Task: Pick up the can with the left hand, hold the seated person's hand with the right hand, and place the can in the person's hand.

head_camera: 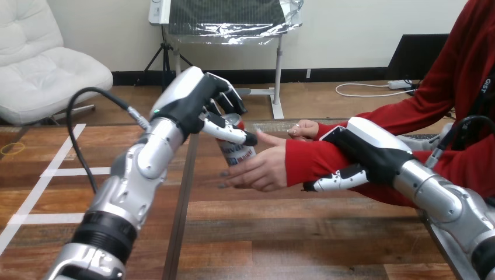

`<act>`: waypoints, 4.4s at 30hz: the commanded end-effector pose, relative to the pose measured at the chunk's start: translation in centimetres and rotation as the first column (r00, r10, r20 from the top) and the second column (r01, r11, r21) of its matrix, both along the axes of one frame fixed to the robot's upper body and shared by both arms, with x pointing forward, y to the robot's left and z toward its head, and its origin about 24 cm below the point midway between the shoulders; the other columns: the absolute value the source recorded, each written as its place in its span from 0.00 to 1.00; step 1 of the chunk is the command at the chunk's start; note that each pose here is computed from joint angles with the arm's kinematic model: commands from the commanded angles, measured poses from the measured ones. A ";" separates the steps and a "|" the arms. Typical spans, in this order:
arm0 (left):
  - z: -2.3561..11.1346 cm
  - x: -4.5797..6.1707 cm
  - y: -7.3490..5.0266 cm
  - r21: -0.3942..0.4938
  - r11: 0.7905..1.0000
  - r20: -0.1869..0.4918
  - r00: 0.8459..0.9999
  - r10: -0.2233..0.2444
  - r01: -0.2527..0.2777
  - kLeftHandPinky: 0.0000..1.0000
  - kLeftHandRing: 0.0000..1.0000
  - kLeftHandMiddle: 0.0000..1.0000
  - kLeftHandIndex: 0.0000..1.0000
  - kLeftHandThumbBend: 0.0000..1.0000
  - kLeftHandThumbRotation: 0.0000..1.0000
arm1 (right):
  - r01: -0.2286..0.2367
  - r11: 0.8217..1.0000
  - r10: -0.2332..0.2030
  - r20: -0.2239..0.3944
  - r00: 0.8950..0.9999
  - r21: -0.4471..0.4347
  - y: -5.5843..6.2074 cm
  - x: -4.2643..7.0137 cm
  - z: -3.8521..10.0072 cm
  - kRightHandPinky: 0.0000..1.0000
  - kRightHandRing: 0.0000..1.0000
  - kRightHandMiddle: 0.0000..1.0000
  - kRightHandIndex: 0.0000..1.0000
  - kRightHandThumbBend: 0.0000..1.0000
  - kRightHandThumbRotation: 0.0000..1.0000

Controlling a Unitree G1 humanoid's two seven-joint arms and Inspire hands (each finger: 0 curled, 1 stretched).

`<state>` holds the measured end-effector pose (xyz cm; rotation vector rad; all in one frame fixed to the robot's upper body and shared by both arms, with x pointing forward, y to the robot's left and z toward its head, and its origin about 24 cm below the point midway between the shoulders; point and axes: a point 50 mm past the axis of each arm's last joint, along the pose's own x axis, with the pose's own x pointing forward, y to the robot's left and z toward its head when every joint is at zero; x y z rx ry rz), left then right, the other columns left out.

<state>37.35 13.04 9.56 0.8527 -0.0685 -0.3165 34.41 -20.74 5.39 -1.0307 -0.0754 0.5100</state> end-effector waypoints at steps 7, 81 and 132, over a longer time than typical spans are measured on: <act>3.3 1.2 -3.0 -0.025 0.997 0.104 0.993 -0.064 0.067 0.33 0.38 0.44 0.44 0.78 0.00 | -0.084 0.994 0.068 0.195 0.979 0.076 3.1 2.2 5.0 0.24 0.26 0.30 0.32 0.69 0.38; 1.7 -0.5 -4.1 -0.272 0.956 0.061 0.993 -0.100 0.113 0.57 0.70 0.78 0.73 0.71 0.47 | -0.104 0.991 0.092 0.130 0.987 0.086 2.6 2.0 4.6 0.28 0.30 0.35 0.36 0.75 0.49; 2.0 -6.2 2.7 -0.474 0.881 0.263 0.957 0.123 0.017 0.85 0.84 0.81 0.76 0.67 1.00 | -0.202 0.979 0.203 -0.097 0.974 0.021 1.3 0.8 3.9 0.74 0.85 0.89 0.94 1.00 1.00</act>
